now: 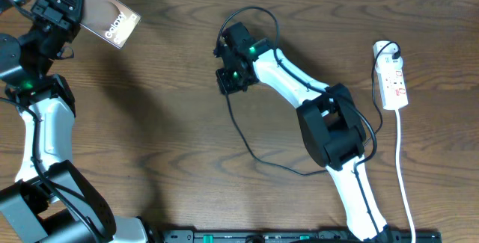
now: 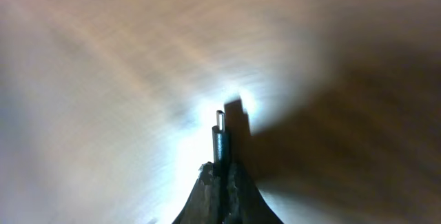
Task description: Plug charger to phone and switch on socket
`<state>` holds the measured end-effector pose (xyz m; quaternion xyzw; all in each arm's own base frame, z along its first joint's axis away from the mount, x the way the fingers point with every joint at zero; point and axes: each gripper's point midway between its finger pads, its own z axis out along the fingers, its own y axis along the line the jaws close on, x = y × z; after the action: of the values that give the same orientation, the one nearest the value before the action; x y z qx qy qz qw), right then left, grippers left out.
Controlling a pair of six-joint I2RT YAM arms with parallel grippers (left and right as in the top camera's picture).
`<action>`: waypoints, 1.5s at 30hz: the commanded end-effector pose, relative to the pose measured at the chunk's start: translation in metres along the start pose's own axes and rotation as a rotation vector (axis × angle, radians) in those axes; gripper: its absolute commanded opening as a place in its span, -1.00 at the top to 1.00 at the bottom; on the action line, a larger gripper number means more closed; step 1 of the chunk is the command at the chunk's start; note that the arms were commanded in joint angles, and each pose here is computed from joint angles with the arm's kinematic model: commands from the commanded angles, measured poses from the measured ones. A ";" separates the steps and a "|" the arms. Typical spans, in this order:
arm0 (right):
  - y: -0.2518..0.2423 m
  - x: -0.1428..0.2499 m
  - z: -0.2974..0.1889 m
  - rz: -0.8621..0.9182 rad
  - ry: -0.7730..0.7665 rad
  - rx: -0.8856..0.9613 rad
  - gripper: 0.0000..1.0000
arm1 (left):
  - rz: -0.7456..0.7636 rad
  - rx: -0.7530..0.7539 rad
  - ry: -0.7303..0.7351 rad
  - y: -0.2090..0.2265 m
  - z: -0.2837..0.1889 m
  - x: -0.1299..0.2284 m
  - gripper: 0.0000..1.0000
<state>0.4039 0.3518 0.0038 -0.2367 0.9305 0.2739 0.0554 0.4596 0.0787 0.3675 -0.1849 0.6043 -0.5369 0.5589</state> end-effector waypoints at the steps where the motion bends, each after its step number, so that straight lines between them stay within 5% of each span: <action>1: 0.053 0.030 0.000 -0.107 0.075 -0.545 0.98 | 0.037 0.026 -0.007 -0.016 -0.001 -0.004 0.85; 6: 0.097 0.012 -0.071 -0.210 -0.060 -1.056 0.97 | 0.036 0.026 -0.006 -0.016 -0.001 -0.003 0.85; 27: 0.155 -0.029 -0.102 -0.493 -0.164 -1.076 0.98 | 0.045 0.083 0.210 -0.026 0.013 0.049 0.85; 45: 0.196 -0.042 -0.156 -0.635 -0.237 -1.083 0.98 | 0.030 0.044 0.220 -0.014 0.013 0.052 0.85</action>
<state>0.3585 0.4316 0.2215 -0.4734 0.5206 0.6973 0.1362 0.4553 0.0266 0.3433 -0.1250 0.6564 -0.5643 0.4849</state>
